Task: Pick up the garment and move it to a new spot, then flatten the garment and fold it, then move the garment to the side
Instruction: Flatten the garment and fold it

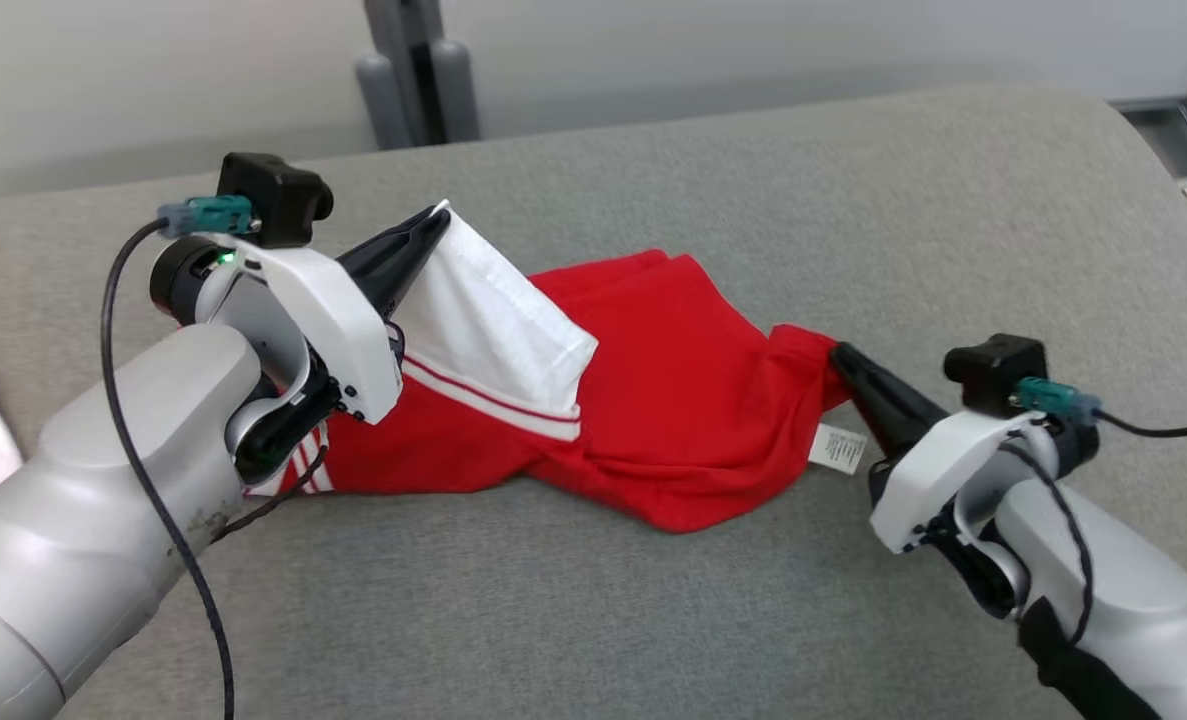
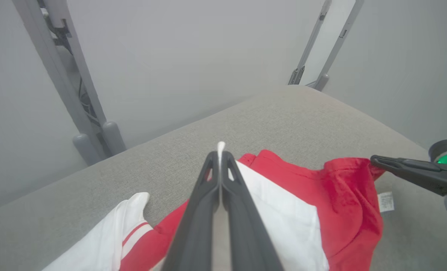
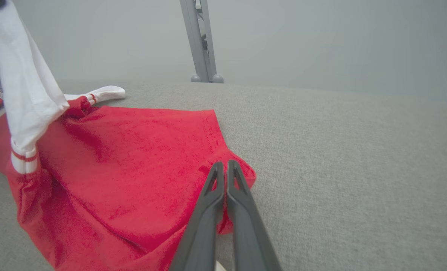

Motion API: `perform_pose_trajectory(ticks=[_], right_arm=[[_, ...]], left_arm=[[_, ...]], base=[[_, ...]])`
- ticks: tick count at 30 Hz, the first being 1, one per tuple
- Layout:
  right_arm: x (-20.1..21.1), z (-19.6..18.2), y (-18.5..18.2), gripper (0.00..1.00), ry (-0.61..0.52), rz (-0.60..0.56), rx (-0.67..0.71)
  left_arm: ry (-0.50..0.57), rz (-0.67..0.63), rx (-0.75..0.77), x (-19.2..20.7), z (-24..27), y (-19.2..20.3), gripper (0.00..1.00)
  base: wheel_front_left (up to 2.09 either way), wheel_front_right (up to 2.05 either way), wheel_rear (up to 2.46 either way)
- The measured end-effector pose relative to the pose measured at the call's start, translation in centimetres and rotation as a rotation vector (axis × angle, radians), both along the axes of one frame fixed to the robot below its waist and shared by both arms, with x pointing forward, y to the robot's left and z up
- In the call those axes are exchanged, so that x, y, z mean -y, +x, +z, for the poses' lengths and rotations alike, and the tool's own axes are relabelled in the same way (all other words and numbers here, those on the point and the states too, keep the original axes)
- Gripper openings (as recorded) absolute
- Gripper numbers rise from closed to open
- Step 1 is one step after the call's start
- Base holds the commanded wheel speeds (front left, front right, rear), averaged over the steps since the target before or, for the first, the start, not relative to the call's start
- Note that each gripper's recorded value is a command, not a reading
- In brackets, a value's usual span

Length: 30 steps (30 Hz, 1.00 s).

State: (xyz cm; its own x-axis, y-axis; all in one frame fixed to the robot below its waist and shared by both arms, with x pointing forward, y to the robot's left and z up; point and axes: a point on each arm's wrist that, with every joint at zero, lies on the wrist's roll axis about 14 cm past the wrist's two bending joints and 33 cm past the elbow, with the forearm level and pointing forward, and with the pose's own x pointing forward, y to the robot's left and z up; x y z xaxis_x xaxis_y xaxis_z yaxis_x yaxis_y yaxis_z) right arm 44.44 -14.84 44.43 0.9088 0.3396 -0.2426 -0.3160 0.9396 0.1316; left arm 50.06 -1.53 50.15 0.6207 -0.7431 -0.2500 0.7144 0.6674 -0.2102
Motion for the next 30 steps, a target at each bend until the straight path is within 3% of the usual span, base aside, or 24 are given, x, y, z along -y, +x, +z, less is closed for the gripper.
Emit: perform_pose_trajectory(ticks=[13,17,21,30], right_arm=[[0.5,9.7,1.8,0.0,0.065,-0.005,0.212],[1.8,13.9,3.2,0.0,0.145,-0.077,0.285],[1.7,17.6,3.8,0.0,0.189,-0.094,0.344],[0.4,24.1,4.0,0.0,0.155,-0.045,0.467]], left_arm=[[-0.226,0.221,0.303,-7.5,13.2,-1.8,0.0],[-0.309,0.297,0.444,-10.4,18.6,-2.6,0.0],[-0.364,0.351,0.531,-12.2,21.5,-3.8,0.0],[-0.409,0.414,0.651,-13.7,24.9,-5.1,0.0]], base=[[0.0,0.0,0.0],[0.0,0.0,0.0],[0.0,0.0,0.0],[0.0,0.0,0.0]])
